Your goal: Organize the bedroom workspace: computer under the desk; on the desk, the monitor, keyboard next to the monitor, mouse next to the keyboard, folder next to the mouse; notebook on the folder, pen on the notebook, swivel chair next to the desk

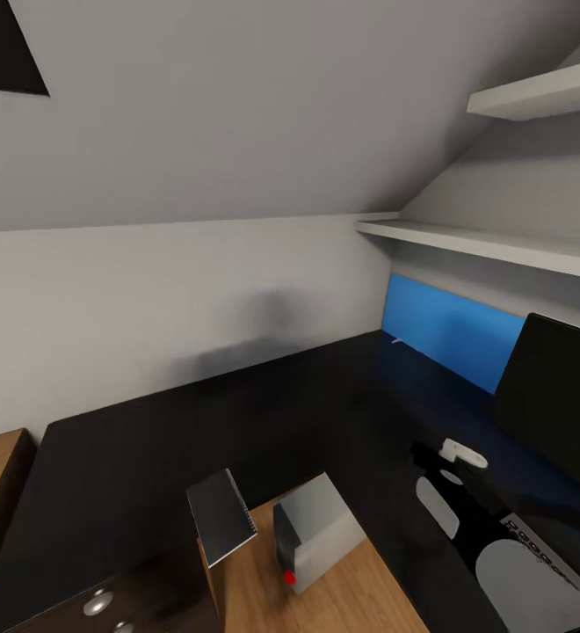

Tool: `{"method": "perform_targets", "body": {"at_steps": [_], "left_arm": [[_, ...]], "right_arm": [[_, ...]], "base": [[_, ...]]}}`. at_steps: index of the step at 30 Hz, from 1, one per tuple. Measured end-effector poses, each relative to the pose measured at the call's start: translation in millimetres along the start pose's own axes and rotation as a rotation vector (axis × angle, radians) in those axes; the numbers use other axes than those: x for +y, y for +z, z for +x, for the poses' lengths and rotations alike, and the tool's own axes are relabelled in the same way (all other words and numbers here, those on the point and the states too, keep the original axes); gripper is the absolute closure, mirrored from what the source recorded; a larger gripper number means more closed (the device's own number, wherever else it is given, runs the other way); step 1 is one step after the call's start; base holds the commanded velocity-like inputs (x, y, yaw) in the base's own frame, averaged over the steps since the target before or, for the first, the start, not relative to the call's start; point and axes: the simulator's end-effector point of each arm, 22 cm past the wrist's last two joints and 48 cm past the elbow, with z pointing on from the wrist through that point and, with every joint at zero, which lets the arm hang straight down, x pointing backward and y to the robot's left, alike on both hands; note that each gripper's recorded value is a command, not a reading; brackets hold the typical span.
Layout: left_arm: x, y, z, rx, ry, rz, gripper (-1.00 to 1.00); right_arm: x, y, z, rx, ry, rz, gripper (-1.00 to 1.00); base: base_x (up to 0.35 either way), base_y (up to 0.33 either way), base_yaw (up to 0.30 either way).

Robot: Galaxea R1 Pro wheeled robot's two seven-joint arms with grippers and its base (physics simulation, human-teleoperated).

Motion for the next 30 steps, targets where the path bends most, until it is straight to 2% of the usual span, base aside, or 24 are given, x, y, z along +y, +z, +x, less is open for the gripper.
{"method": "perform_targets", "body": {"at_steps": [2, 4, 5, 6, 9, 13, 18, 24, 30], "left_arm": [[-0.1, 0.0, 0.0, 0.000, 0.000, 0.000, -1.00], [-0.1, -0.1, 0.0, 0.000, 0.000, 0.000, -1.00], [0.0, -0.1, 0.0, 0.000, 0.000, -0.001, -1.00], [0.1, -0.1, 0.1, 0.000, 0.000, -0.002, -1.00], [0.3, -0.1, 0.1, 0.000, 0.000, -0.002, -1.00], [0.1, 0.0, 0.4, 0.002, 0.002, 0.000, -1.00], [0.5, -0.3, 2.8, 0.009, 0.003, -0.001, -1.00], [0.7, -0.5, 4.1, 0.012, 0.004, -0.001, -1.00], [0.7, -0.3, 4.1, 0.012, 0.004, -0.001, -1.00]], "right_arm": [[17.7, -10.9, -2.6, -0.018, -0.019, -0.014, -1.00], [35.7, -21.8, 3.8, -0.022, -0.070, -0.042, -1.00], [48.8, -29.0, 10.4, -0.021, -0.103, -0.063, -1.00], [73.6, -42.4, 23.5, -0.011, -0.134, -0.103, -1.00], [119.7, -70.9, 48.3, 0.019, -0.143, -0.158, -1.00], [150.9, -95.8, 70.7, 0.058, -0.134, -0.183, -1.00], [165.6, -110.2, 88.8, 0.094, -0.158, -0.204, -1.00], [176.7, -119.9, 95.0, 0.078, -0.210, -0.232, -1.00], [178.9, -122.2, 96.8, 0.076, -0.220, -0.234, -1.00]], "base": [[0.000, 0.000, 0.000], [0.000, 0.000, 0.000], [0.000, 0.000, 0.000], [0.000, 0.000, 0.000], [0.000, 0.000, 0.000], [0.000, 0.000, 0.022], [0.000, 0.000, 0.230], [-0.004, 0.001, 0.285], [-0.200, 0.143, 0.289]]}}
